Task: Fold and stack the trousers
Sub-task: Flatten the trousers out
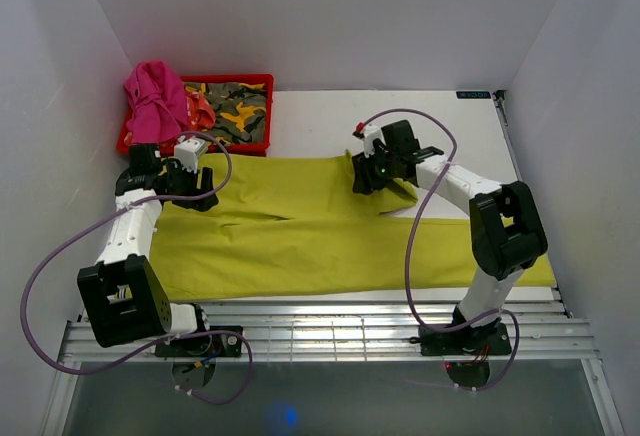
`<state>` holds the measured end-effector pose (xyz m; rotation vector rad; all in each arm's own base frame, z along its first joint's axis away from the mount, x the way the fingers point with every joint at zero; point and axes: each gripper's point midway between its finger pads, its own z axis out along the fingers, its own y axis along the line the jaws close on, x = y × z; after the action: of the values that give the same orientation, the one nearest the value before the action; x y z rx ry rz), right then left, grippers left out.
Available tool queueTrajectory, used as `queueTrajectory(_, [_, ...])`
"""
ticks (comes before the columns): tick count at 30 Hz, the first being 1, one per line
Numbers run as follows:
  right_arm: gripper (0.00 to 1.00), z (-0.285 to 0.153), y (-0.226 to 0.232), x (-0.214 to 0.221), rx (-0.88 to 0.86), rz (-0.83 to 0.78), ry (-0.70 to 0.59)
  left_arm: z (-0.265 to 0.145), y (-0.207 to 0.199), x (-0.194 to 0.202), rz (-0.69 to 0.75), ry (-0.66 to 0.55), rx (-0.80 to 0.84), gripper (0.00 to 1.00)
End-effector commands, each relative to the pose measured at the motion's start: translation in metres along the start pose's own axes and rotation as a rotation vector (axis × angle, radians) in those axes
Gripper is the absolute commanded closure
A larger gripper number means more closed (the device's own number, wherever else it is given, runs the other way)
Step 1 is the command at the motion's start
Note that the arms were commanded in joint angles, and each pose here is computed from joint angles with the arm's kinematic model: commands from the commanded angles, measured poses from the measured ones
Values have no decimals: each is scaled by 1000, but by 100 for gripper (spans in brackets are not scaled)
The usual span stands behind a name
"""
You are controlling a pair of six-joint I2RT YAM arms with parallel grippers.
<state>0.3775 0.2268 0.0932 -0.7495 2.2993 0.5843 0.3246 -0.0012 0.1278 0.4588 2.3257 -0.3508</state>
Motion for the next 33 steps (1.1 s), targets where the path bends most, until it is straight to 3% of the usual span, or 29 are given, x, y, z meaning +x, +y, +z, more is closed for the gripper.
queueTrajectory(1, [43, 0, 60, -13, -213, -75, -2, -6, -2, -4, 21, -21, 1, 25])
queueTrajectory(4, [18, -13, 82, -32, -315, -120, -29, -6, -2, -4, 27, -18, 2, 25])
queueTrajectory(10, [19, -51, 69, -77, -329, -195, -149, -5, -5, -1, 22, -13, 16, 25])
queueTrajectory(14, [13, -53, 18, -109, -182, -266, -150, -2, -6, 0, 12, -9, 28, 25])
queueTrajectory(19, [16, -11, -49, -86, -52, -344, 80, 0, -6, -1, 5, -11, 38, 25])
queueTrajectory(23, [18, 12, -72, -80, -51, -337, 118, 1, -7, 1, -4, -10, 41, 25])
queueTrajectory(29, [6, 43, -78, -65, -95, -314, 151, 0, -8, 5, 7, -5, 36, 25])
queueTrajectory(33, [7, 54, -77, -46, -133, -307, 200, -1, -8, 7, 11, -1, 32, 25])
